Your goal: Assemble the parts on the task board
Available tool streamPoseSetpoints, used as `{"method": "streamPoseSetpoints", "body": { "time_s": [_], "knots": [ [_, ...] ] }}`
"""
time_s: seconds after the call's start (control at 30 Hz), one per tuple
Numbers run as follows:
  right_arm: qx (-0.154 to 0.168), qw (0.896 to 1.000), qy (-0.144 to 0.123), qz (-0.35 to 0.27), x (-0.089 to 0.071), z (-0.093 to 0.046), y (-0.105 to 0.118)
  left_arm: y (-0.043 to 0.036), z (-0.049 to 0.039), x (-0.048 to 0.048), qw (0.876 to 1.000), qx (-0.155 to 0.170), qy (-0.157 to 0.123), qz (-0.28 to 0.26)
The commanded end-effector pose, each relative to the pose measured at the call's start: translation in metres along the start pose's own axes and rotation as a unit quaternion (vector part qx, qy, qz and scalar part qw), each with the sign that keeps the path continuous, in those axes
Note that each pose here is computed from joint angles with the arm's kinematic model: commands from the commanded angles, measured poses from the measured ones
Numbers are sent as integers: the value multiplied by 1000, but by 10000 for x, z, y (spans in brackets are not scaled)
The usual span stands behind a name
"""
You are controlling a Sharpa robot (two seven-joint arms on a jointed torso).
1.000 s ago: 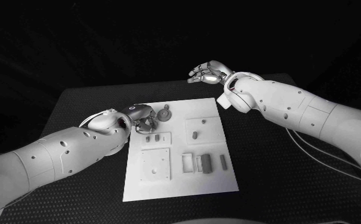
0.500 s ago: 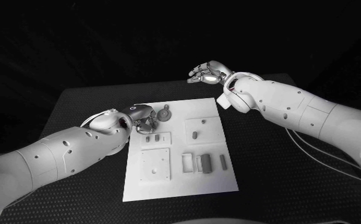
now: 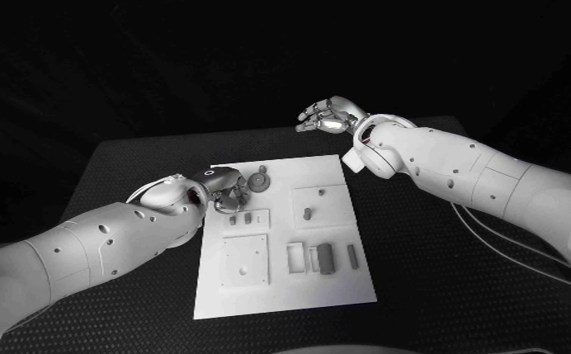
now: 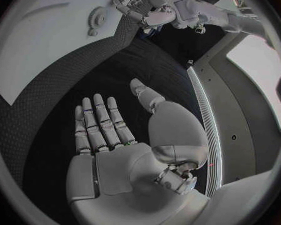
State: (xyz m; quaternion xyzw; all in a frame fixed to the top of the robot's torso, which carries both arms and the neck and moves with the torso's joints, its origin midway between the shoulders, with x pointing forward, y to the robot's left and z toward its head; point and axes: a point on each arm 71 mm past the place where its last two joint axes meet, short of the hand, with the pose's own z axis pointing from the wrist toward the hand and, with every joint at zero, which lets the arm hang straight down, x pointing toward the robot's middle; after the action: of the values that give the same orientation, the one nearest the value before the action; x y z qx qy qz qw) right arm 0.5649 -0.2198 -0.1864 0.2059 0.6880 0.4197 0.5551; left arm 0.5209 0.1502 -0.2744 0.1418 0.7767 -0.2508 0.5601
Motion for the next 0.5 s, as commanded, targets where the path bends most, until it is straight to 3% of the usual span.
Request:
{"method": "streamPoseSetpoints", "body": {
  "time_s": [0.03, 0.27, 0.5],
  "knots": [
    [-4, 1000, 6, 0, 12, 0, 7, 22, -9, 41, 1000, -3, 2, -1],
    [-5, 1000, 5, 0, 13, 0, 9, 30, -9, 36, 1000, -9, -2, -2],
    [-4, 1000, 5, 0, 9, -1, 4, 93, -21, 44, 1000, -25, 7, -1]
  ]
}}
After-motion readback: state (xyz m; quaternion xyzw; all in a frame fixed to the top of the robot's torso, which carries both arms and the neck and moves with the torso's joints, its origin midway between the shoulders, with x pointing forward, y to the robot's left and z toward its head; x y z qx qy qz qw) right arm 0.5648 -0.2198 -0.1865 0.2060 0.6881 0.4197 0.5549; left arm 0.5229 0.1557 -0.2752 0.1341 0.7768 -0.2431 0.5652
